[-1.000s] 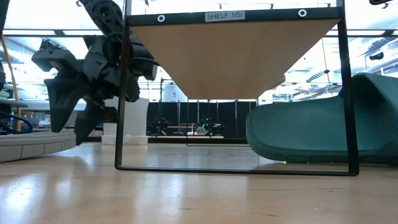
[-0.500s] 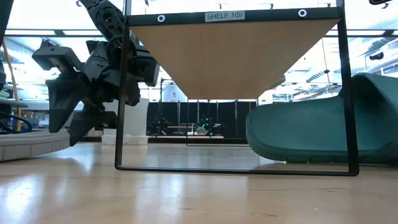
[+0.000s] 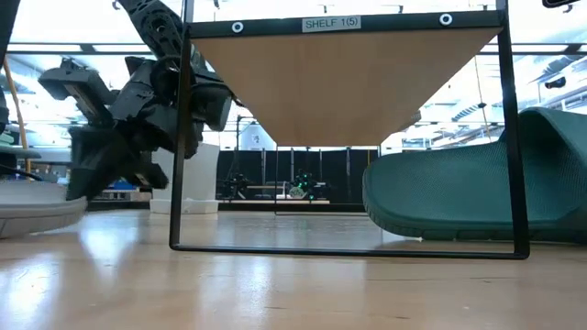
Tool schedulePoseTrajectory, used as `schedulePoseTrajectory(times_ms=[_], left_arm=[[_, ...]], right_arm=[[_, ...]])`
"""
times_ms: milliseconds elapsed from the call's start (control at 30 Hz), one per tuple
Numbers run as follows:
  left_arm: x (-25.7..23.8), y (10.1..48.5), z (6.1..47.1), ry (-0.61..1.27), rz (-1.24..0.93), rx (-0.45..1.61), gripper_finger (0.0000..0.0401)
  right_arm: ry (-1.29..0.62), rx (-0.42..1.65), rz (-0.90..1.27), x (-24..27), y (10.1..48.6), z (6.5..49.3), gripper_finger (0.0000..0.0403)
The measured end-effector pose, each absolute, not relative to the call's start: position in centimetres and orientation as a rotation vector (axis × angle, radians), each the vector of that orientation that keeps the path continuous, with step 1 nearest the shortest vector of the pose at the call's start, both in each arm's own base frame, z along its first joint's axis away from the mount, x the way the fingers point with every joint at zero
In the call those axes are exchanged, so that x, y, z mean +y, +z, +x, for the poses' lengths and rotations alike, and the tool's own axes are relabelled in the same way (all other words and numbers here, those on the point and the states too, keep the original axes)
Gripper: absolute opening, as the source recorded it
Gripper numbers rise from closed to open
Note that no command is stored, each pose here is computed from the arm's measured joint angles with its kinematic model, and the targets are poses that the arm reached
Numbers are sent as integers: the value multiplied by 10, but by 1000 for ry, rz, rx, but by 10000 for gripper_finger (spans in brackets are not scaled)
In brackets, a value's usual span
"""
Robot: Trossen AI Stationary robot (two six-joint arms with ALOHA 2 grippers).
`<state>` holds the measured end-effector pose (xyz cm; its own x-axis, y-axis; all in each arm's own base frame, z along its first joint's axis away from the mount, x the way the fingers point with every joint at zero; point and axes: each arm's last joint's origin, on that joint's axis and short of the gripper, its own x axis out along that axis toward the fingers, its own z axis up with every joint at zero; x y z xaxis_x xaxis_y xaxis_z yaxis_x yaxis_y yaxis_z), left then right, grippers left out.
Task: Pick and place slides into the shelf
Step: Put the gray slipper onto the shelf
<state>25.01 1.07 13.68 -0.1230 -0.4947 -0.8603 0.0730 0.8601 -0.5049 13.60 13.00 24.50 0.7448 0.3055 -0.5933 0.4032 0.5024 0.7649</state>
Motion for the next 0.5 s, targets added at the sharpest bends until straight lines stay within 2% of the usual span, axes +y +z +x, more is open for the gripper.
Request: schedulePoseTrajectory(times_ms=[200,500], left_arm=[[9,144,241,-514,-399,1727,11],[10,187,258,-532,-399,1648,11]], right_arm=[[-69,763,1060,130,245,136,142],[-61,760,1034,130,245,136,142]])
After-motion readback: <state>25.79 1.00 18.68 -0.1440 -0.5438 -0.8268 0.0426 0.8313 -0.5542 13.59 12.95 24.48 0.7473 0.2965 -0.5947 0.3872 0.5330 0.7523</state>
